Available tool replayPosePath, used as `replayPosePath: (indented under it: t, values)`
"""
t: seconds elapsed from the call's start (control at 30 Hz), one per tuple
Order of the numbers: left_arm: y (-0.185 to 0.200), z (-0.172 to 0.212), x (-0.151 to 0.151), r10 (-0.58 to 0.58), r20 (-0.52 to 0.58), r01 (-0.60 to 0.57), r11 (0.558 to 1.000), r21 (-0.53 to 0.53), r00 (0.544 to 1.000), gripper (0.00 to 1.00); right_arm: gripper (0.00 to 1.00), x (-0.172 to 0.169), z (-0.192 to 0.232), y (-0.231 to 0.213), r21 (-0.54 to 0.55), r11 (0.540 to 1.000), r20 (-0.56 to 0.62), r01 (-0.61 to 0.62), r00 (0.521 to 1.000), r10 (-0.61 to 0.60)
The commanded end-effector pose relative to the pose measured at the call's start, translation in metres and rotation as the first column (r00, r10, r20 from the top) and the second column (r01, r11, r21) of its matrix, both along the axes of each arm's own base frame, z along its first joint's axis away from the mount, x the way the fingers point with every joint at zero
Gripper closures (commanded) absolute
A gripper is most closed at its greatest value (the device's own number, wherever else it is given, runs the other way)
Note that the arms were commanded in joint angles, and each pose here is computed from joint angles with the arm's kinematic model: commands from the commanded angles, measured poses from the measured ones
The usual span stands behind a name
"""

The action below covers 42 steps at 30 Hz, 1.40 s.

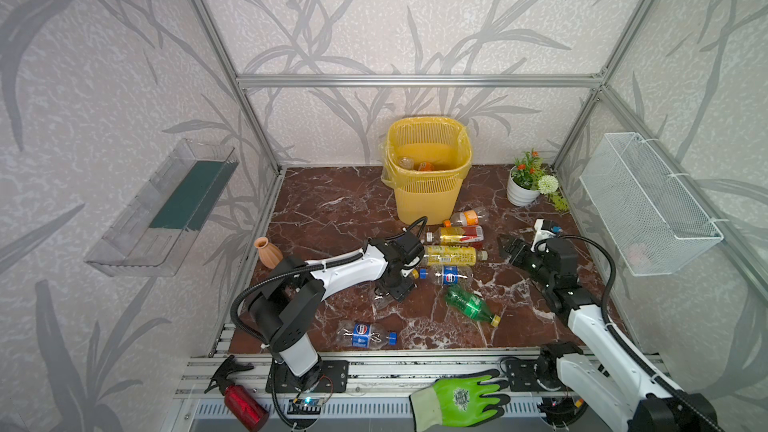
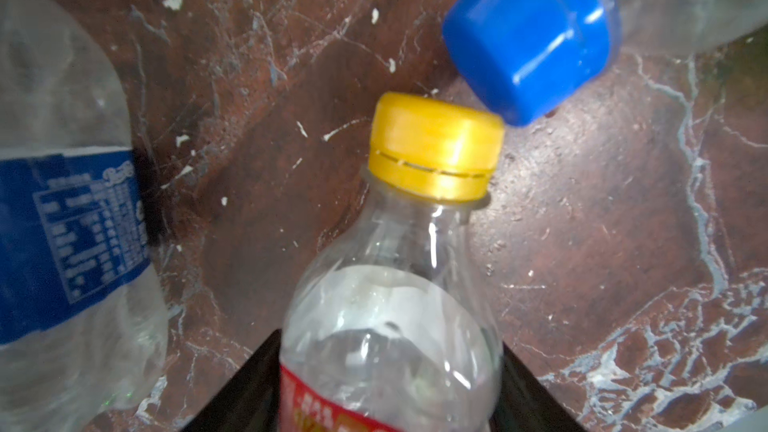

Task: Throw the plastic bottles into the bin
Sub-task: 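Lower the left gripper onto the yellow-capped red-label bottle and grasp it, then lift the yellow-capped bottle with the left gripper and drop it into the bin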

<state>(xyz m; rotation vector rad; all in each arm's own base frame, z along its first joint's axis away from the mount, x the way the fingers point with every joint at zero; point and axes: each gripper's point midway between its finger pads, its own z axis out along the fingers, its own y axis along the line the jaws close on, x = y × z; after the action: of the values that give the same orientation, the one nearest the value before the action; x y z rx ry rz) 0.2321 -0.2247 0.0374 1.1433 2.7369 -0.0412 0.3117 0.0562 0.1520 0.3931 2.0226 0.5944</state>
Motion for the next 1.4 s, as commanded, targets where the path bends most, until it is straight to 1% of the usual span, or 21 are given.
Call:
replayPosePath:
  t: [0.0, 0.17, 0.33, 0.43, 0.5, 0.57, 0.6, 0.67, 0.73, 0.77, 0.83, 0.9, 0.97, 1.0, 1.03, 1.1, 1.2, 1.23, 1.3, 1.33, 1.37]
  values:
    - [0.001, -0.001, -0.002, -0.031, -0.019, 0.031, 0.999, 0.028, 0.999, 0.37, 0.08, 0.002, 0.009, -0.001, -0.013, 1.0, 0.032, 0.006, 0.999, -0.005]
    - [0.0, 0.003, 0.0, -0.033, -0.003, 0.033, 0.999, 0.026, 0.999, 0.47, 0.08, 0.002, 0.009, -0.002, -0.015, 1.0, 0.032, 0.007, 0.999, -0.007]
    - [-0.005, 0.03, 0.007, -0.03, 0.073, 0.033, 0.999, -0.032, 0.997, 0.51, 0.08, 0.004, 0.012, -0.001, -0.012, 1.0, 0.039, 0.006, 0.999, -0.006]
    - [-0.008, 0.061, 0.014, -0.011, 0.154, 0.025, 0.996, -0.089, 0.988, 0.52, 0.08, 0.005, 0.013, -0.001, -0.011, 1.0, 0.042, 0.004, 0.999, -0.004]
    - [-0.01, 0.094, 0.02, 0.017, 0.231, 0.019, 0.988, -0.153, 0.973, 0.53, 0.08, 0.006, 0.016, -0.001, -0.011, 1.0, 0.047, 0.005, 0.999, -0.004]
    - [-0.009, 0.134, 0.028, 0.074, 0.327, 0.005, 0.972, -0.233, 0.942, 0.55, 0.08, 0.006, 0.017, -0.001, -0.012, 1.0, 0.051, 0.004, 0.999, -0.003]
    - [-0.008, 0.16, 0.034, 0.117, 0.389, 0.0, 0.958, -0.287, 0.914, 0.56, 0.08, 0.007, 0.018, -0.001, -0.012, 1.0, 0.052, 0.004, 0.999, -0.003]
    - [-0.005, 0.212, 0.04, 0.191, 0.506, 0.028, 0.919, -0.394, 0.841, 0.56, 0.08, 0.008, 0.021, 0.0, -0.013, 1.0, 0.058, 0.003, 0.998, -0.003]
    - [0.003, 0.269, 0.044, 0.267, 0.614, 0.084, 0.873, -0.481, 0.743, 0.56, 0.08, 0.009, 0.023, -0.001, -0.015, 1.0, 0.063, 0.005, 0.998, -0.004]
    - [0.011, 0.301, 0.045, 0.312, 0.67, 0.114, 0.852, -0.511, 0.673, 0.56, 0.08, 0.009, 0.023, 0.0, -0.014, 1.0, 0.065, 0.003, 0.998, -0.003]
    - [0.028, 0.368, 0.042, 0.425, 0.747, 0.186, 0.794, -0.579, 0.511, 0.56, 0.08, 0.01, 0.025, 0.0, -0.013, 1.0, 0.068, 0.002, 0.998, -0.001]
    - [0.046, 0.433, 0.03, 0.546, 0.771, 0.31, 0.709, -0.633, 0.327, 0.56, 0.08, 0.01, 0.026, 0.0, -0.016, 1.0, 0.072, 0.001, 0.997, 0.0]
    - [0.059, 0.482, 0.018, 0.639, 0.749, 0.421, 0.639, -0.643, 0.175, 0.55, 0.08, 0.009, 0.027, 0.0, -0.018, 1.0, 0.077, 0.001, 0.997, 0.001]
    - [0.06, 0.498, 0.017, 0.654, 0.745, 0.451, 0.629, -0.633, 0.134, 0.54, 0.08, 0.009, 0.028, 0.0, -0.022, 1.0, 0.08, 0.0, 0.997, 0.002]
    - [0.059, 0.509, 0.019, 0.654, 0.748, 0.462, 0.631, -0.623, 0.115, 0.54, 0.08, 0.009, 0.028, 0.0, -0.025, 1.0, 0.08, -0.001, 0.997, 0.003]
    - [0.045, 0.525, 0.032, 0.631, 0.767, 0.485, 0.639, -0.597, 0.113, 0.54, 0.08, 0.008, 0.028, -0.001, -0.032, 0.999, 0.08, -0.003, 0.997, 0.006]
    - [0.015, 0.535, 0.06, 0.612, 0.777, 0.52, 0.619, -0.588, 0.148, 0.54, 0.07, 0.006, 0.029, -0.001, -0.046, 0.999, 0.082, -0.006, 0.997, 0.01]
    - [0.004, 0.533, 0.073, 0.605, 0.778, 0.523, 0.614, -0.591, 0.169, 0.54, 0.07, 0.005, 0.029, -0.002, -0.049, 0.999, 0.081, -0.004, 0.997, 0.008]
    - [-0.016, 0.525, 0.113, 0.6, 0.766, 0.49, 0.608, -0.625, 0.232, 0.54, 0.07, 0.003, 0.03, -0.002, -0.05, 0.999, 0.085, -0.003, 0.996, 0.007]
    - [-0.025, 0.512, 0.136, 0.597, 0.751, 0.45, 0.609, -0.653, 0.281, 0.54, 0.07, 0.003, 0.03, -0.003, -0.051, 0.999, 0.088, -0.002, 0.996, 0.006]
    - [-0.032, 0.503, 0.159, 0.608, 0.72, 0.405, 0.597, -0.693, 0.335, 0.53, 0.07, 0.002, 0.029, -0.003, -0.052, 0.999, 0.086, -0.002, 0.996, 0.007]
